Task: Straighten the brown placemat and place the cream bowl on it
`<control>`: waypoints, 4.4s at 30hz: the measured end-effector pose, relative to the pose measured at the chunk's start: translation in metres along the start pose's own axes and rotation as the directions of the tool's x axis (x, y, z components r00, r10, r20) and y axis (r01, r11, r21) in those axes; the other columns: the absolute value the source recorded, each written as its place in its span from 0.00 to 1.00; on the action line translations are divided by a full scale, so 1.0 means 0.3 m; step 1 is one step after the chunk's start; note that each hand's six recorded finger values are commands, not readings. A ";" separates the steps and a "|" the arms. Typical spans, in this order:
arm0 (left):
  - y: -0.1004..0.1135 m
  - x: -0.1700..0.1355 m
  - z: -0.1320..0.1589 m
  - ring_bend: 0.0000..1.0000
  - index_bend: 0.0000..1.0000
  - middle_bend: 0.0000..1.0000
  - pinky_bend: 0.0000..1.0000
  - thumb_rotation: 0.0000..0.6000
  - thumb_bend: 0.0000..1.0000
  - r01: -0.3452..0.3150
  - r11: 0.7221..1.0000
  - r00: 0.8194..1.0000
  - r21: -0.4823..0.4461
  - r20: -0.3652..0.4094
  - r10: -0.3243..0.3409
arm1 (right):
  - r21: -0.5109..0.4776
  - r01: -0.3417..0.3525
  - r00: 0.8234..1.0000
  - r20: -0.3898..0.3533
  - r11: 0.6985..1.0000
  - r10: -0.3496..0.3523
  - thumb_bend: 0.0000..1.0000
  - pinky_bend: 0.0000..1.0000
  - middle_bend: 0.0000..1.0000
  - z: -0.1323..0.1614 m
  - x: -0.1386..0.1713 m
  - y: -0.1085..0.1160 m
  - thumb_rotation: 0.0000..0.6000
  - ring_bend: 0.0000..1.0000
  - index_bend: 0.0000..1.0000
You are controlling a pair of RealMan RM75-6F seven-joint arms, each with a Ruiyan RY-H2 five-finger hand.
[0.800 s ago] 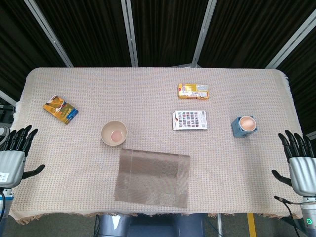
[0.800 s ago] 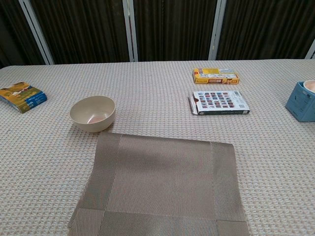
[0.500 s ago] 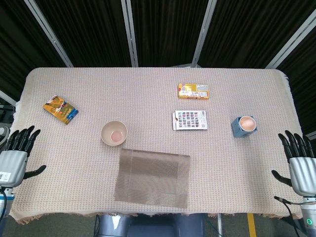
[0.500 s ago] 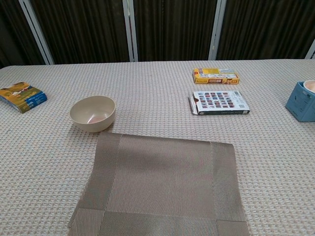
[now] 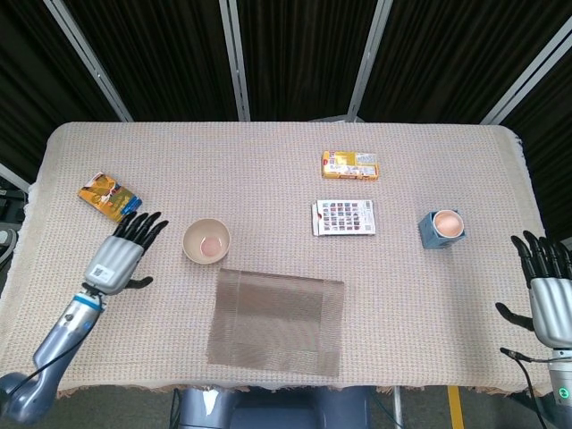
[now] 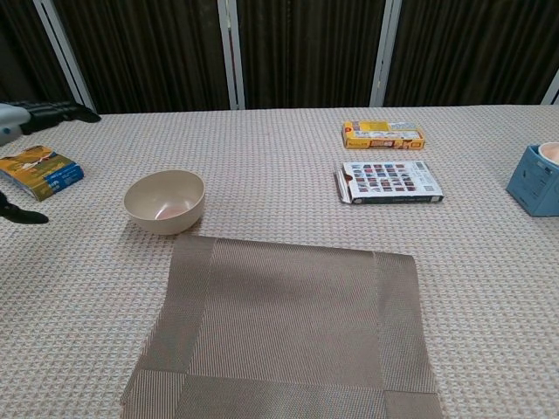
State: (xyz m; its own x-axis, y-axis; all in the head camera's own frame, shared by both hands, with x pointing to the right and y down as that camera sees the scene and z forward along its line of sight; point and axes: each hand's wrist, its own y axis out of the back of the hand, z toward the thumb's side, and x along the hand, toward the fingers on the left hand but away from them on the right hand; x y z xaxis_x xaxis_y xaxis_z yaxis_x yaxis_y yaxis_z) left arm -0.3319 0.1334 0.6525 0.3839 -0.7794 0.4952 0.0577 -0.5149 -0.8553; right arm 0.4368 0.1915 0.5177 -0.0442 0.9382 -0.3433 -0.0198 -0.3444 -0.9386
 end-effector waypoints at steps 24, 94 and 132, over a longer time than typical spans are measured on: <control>-0.213 0.261 0.124 0.00 0.62 0.00 0.00 1.00 0.40 0.029 0.999 0.997 0.036 0.075 -0.031 | 0.013 -0.061 0.997 0.049 0.998 0.060 0.00 0.00 0.00 -0.044 -0.026 -0.049 1.00 0.00 0.00; -0.107 -0.185 0.180 0.00 0.30 0.00 0.00 1.00 0.02 0.071 0.981 0.952 -0.182 0.306 -0.012 | -0.011 -0.040 0.999 0.007 0.999 0.040 0.00 0.00 0.00 -0.003 0.008 -0.003 1.00 0.00 0.00; -0.358 -0.226 0.436 0.00 0.39 0.00 0.00 1.00 0.14 0.122 0.993 0.793 0.011 0.600 -0.104 | -0.004 -0.048 0.999 0.022 0.999 0.048 0.00 0.00 0.00 -0.018 -0.001 -0.015 1.00 0.00 0.00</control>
State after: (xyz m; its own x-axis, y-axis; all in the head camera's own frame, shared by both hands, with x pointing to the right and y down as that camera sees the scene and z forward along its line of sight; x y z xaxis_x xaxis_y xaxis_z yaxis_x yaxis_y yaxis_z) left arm -0.2437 0.2882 0.6907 0.8514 -0.3506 0.3901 0.1143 -0.6019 -0.7904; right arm 0.4423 0.1930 0.5219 -0.0675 0.9197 -0.3869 -0.0135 -0.3886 -0.9213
